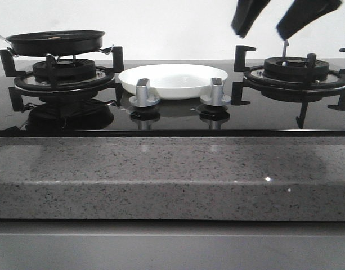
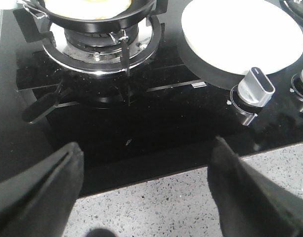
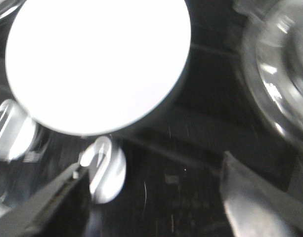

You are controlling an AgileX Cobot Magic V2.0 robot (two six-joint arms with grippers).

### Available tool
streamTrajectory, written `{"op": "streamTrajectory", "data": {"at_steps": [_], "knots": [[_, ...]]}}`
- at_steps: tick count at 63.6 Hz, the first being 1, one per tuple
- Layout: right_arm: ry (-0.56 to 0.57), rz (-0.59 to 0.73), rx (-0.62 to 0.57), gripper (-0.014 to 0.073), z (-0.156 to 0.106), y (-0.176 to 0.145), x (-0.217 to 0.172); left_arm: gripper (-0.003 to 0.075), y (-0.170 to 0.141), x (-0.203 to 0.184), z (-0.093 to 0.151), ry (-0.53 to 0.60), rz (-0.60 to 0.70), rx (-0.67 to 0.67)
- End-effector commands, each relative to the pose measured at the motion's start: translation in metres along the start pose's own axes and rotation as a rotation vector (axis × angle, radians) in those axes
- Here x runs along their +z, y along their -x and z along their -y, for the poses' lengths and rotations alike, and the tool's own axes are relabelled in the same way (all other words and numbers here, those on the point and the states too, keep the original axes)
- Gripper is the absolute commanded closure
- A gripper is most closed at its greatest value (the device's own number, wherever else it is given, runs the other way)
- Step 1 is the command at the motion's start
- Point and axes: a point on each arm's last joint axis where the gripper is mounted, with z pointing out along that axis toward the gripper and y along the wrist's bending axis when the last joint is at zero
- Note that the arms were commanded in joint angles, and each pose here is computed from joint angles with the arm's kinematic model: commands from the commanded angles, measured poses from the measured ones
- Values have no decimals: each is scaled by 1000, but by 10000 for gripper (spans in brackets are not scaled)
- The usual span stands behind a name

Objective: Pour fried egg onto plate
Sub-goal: 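Lower the right gripper and grasp the white plate's rim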

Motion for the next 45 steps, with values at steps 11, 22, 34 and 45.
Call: {"op": "streamTrajectory", "data": {"at_steps": [11, 22, 34, 45], "knots": [[-13, 44, -43, 174, 0, 42, 12, 210, 17, -7, 2, -13, 112, 3], [-41, 17, -54, 174, 9, 59, 36, 210, 17, -7, 2, -13, 112, 3], [-52, -20, -47, 174, 20, 72, 57, 210, 17, -7, 2, -13, 110, 3], [-43, -60, -68, 174, 25, 77, 73, 210, 17, -6, 2, -13, 110, 3]]}}
